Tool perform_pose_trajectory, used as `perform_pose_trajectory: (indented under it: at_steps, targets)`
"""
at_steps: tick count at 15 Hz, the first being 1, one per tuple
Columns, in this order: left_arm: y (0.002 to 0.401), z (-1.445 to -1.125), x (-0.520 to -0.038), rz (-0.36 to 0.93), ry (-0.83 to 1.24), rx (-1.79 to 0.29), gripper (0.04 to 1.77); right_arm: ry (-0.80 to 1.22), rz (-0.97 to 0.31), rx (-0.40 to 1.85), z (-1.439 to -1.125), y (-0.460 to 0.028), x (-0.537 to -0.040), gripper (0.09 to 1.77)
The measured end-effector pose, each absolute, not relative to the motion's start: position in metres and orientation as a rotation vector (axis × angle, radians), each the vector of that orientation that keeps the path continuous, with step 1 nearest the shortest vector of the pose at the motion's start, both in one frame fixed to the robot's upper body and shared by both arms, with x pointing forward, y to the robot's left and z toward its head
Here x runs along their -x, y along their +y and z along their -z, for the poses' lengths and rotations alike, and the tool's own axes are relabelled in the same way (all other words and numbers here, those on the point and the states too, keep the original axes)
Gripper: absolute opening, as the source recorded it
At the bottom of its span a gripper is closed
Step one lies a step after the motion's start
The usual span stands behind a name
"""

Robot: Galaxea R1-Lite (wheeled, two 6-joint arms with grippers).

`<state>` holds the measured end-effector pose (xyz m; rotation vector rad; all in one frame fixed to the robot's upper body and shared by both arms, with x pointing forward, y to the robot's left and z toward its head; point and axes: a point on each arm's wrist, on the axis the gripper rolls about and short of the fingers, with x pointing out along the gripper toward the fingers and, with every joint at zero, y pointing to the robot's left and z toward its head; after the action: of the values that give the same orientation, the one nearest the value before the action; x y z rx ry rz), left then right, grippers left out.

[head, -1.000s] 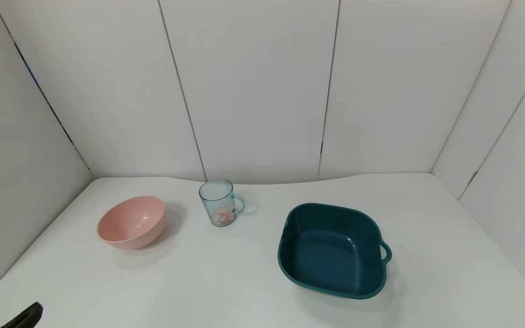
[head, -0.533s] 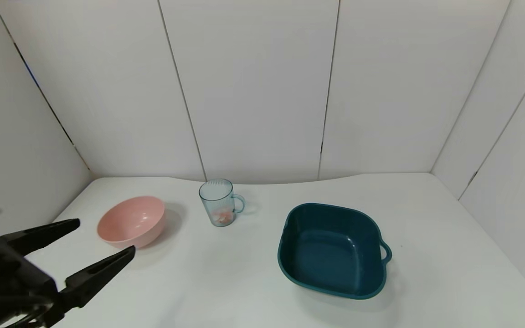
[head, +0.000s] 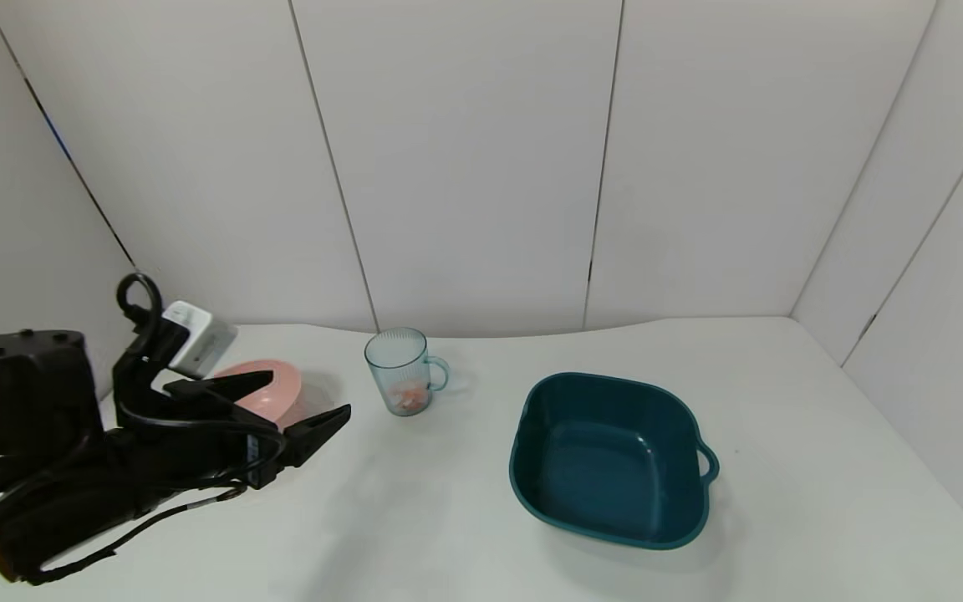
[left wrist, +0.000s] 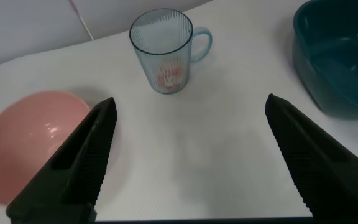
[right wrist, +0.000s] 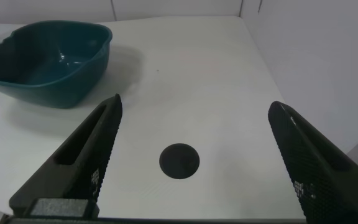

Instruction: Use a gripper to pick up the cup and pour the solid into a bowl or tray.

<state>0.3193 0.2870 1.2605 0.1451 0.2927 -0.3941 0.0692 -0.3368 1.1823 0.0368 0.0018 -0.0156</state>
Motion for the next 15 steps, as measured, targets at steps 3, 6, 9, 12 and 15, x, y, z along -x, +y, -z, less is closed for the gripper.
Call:
perform_pose_trajectory:
  at_steps: [3,6,9,12,15]
  targets:
    - [0.281,-1.235,-0.345,0.377,0.328,-0.146,1.72,0.002,0.016,-0.037,-1.182,-0.337,-0.069,1.71]
    - [0.274,-1.211,-0.367,0.354,0.327,-0.133,1.72,0.002,0.015,-0.037,-1.182,-0.337,-0.069,1.71]
    - [0.269,-1.189,-0.385,0.355,0.336,-0.128,1.72,0.002,0.015,-0.037,-1.182,-0.337,-0.069,1.71]
    - [0.266,-1.174,-0.397,0.368,0.367,-0.126,1.72,0.002,0.016,-0.037,-1.182,-0.337,-0.069,1.71]
    - [0.263,-1.163,-0.408,0.366,0.376,-0.111,1.72,0.002,0.015,-0.037,-1.182,-0.337,-0.069,1.71]
